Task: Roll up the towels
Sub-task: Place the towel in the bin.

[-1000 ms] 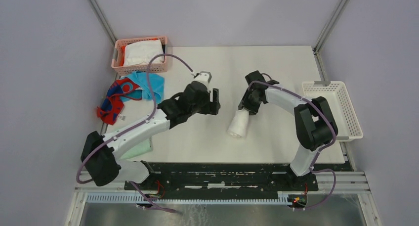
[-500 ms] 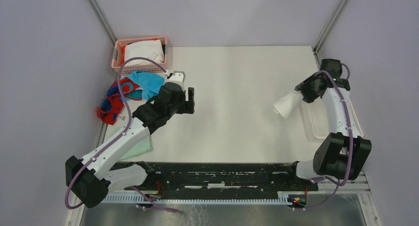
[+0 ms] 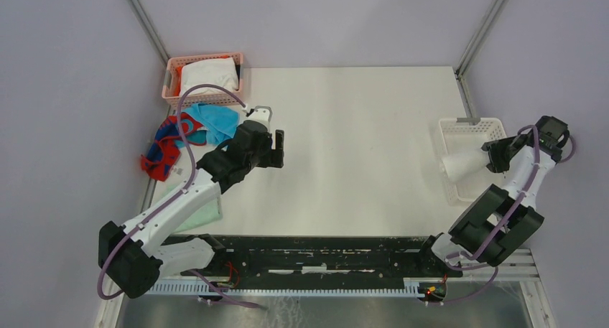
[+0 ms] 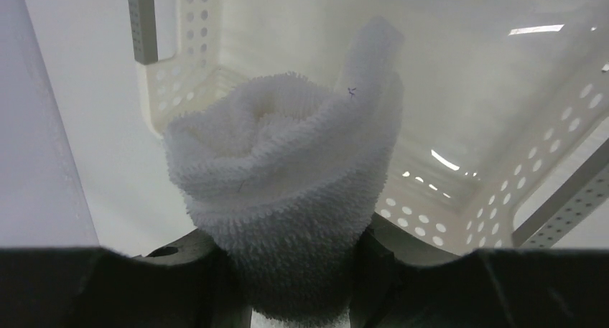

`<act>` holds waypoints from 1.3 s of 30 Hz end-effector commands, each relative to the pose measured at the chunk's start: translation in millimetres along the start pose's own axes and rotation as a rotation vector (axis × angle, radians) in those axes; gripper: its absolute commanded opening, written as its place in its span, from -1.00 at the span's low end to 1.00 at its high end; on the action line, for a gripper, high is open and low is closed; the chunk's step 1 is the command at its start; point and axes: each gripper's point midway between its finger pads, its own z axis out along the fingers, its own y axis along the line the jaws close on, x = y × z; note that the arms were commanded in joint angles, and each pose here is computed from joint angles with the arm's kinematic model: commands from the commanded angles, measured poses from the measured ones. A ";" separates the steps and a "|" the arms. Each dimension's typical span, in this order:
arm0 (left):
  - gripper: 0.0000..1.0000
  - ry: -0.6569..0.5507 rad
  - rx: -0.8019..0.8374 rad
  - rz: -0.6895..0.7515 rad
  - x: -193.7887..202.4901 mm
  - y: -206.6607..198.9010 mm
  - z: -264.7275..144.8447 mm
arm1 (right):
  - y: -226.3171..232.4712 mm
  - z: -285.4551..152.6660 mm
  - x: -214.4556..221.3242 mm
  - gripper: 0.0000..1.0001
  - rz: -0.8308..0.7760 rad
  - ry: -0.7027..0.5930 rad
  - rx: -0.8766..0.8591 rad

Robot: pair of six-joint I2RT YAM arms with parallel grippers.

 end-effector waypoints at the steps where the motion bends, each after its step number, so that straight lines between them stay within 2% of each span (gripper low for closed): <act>1: 0.71 -0.005 0.028 0.045 -1.4 -4.3 6.0 | -10.4 -9.3 -40.7 -0.55 0.010 -0.128 -0.022; 10: 0.71 0.020 0.030 0.052 4.4 -5.6 11.1 | -29.9 16.1 -56.3 -0.55 -0.004 -0.163 -0.015; 14: 0.71 0.027 0.035 0.053 6.2 -6.7 12.2 | -53.2 21.7 -52.7 -0.56 -0.004 -0.162 0.088; 24: 0.71 0.043 0.050 0.053 9.5 -10.1 14.2 | -116.4 41.0 -27.8 -0.54 -0.011 -0.064 0.365; 34: 0.71 0.053 0.057 0.057 11.3 -11.3 15.1 | -154.4 50.0 -17.4 -0.51 -0.003 -0.054 0.529; 39: 0.71 0.054 0.060 0.058 11.6 -11.9 15.0 | -168.4 45.9 -20.5 -0.50 -0.005 -0.104 0.604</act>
